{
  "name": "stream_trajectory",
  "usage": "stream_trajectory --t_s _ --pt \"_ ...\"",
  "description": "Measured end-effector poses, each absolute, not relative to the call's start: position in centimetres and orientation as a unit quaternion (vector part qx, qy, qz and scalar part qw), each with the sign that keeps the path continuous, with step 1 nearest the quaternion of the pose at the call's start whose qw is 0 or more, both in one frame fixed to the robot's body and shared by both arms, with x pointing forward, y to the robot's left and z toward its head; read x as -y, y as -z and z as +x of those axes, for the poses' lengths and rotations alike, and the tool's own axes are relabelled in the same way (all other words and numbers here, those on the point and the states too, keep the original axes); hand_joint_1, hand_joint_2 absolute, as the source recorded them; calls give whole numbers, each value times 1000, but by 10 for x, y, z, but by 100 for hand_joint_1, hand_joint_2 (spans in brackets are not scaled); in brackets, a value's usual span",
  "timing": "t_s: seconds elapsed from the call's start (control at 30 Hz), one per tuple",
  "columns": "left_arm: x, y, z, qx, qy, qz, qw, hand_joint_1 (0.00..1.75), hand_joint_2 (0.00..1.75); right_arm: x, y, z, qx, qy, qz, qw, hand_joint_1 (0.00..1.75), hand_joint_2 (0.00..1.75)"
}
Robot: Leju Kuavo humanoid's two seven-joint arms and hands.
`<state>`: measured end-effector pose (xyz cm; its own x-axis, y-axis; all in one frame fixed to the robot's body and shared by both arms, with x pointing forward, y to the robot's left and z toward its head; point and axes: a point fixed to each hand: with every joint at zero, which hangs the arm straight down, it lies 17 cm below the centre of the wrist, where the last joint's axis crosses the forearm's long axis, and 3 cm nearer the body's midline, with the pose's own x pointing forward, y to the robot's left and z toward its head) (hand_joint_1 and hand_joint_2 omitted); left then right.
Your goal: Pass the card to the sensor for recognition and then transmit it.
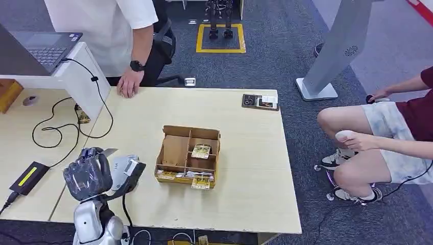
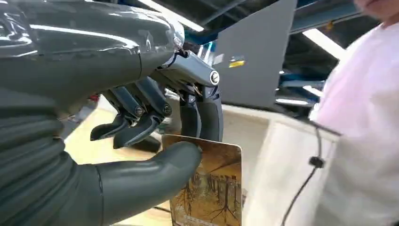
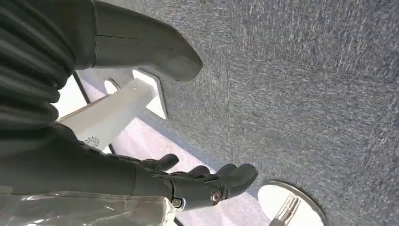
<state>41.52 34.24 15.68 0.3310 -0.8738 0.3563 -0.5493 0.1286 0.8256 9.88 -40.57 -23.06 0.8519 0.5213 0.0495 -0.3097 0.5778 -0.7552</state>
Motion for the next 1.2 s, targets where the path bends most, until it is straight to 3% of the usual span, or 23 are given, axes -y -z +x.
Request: stream_trajectory --t_s 0.47,1.2 --pt "-278 -76 430 538 312 590 516 175 175 404 233 96 130 -237 -385 882 0 175" --pt "-268 -60 430 528 346 575 521 175 175 407 233 96 129 -235 -386 883 0 175"
